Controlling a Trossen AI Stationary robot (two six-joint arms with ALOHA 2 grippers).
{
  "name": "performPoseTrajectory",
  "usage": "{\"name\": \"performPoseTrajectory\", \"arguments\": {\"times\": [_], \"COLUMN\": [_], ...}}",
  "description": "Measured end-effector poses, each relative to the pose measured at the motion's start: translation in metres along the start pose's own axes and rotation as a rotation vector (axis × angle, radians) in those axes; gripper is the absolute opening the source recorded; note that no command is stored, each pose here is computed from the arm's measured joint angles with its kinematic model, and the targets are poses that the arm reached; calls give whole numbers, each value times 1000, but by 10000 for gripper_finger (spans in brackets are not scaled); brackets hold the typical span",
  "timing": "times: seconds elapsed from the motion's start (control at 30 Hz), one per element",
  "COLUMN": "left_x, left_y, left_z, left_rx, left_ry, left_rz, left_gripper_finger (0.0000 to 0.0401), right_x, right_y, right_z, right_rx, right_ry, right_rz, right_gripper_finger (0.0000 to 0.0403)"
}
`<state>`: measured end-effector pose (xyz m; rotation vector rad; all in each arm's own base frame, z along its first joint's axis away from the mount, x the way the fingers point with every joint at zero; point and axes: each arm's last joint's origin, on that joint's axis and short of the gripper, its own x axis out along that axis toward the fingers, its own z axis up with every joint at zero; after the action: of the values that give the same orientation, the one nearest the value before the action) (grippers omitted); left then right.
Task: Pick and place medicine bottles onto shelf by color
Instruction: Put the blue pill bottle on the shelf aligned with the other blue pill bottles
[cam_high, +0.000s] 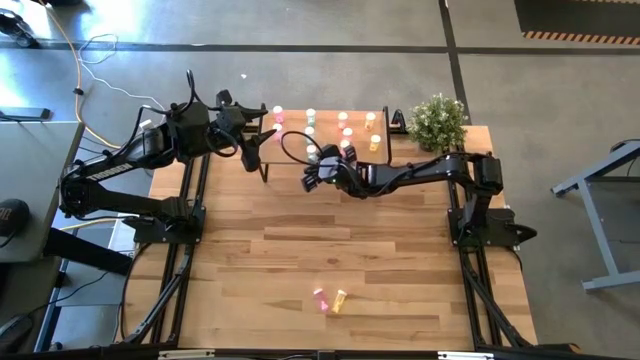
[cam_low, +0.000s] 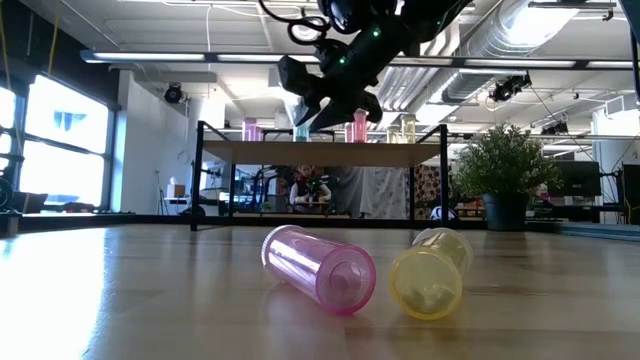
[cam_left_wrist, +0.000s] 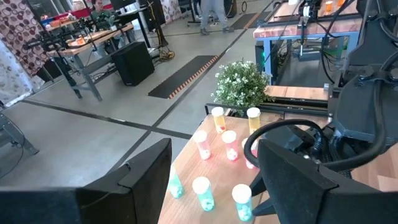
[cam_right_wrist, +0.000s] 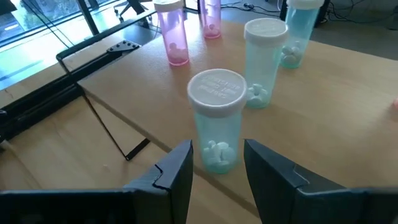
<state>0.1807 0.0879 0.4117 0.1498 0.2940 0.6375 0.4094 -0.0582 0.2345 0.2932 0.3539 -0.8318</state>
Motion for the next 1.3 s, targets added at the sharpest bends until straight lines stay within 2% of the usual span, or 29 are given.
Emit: {"name": "performPoseTrajectory", "arguments": {"times": [0.27,0.53,0.83,0.97,1.3], "left_x": [0,0,0,0,0], "left_y": [0,0,0,0,0], "left_z": [0,0,0,0,0], "left_rx": [-1,-1,1,1,-1], "left_ry": [0,0,-1,-1,0], "left_rz": [0,0,0,1,1], "left_gripper_finger": [227,227,227,227,227], "right_x": [-12,-15,-8,-5,4], "right_y": [-1,1,-6,-9,-22], "right_z": [4,4,8,10,15], "right_rx": [-7,-92,-189,-186,-173], "right_ry": [27,115,132,151,158], "right_rz": [-5,171,222,261,258], "right_gripper_finger": [133,133,133,133,133]}}
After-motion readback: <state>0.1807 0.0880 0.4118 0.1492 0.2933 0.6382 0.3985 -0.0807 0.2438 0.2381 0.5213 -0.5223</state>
